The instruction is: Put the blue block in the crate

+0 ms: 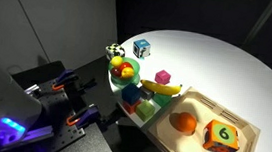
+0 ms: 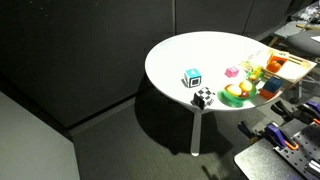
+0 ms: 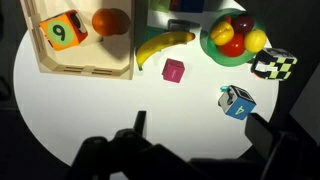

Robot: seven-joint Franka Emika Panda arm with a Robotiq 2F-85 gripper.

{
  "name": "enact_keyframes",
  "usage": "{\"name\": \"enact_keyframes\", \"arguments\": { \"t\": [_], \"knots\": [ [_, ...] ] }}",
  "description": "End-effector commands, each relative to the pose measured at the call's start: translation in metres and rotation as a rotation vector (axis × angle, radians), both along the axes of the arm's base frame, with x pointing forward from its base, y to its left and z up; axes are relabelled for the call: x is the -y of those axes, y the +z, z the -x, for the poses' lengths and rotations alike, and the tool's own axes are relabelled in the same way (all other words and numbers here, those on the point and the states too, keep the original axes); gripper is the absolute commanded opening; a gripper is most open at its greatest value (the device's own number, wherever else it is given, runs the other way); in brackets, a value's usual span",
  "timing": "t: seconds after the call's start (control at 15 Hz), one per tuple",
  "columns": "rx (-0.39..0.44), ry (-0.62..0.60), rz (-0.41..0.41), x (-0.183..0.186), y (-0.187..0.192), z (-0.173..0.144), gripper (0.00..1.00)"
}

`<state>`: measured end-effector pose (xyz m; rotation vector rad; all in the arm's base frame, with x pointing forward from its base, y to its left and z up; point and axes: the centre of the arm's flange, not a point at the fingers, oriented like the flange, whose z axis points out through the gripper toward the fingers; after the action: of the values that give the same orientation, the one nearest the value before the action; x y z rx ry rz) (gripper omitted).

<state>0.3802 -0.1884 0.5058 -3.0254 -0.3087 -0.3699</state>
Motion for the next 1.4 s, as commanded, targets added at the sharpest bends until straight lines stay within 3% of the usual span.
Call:
{"name": "enact_keyframes", "arguments": {
  "t": [0.0,0.4,1.33],
  "knots": [
    [0.001,0.000,0.000,0.000,0.000,0.000,1.00],
    [-0.012,-0.003,0.009,-0.002,-0.003,-0.003,1.00],
    [-0.179,0.007,0.162,-0.028,-0.068,-0.008,1.00]
  ]
}}
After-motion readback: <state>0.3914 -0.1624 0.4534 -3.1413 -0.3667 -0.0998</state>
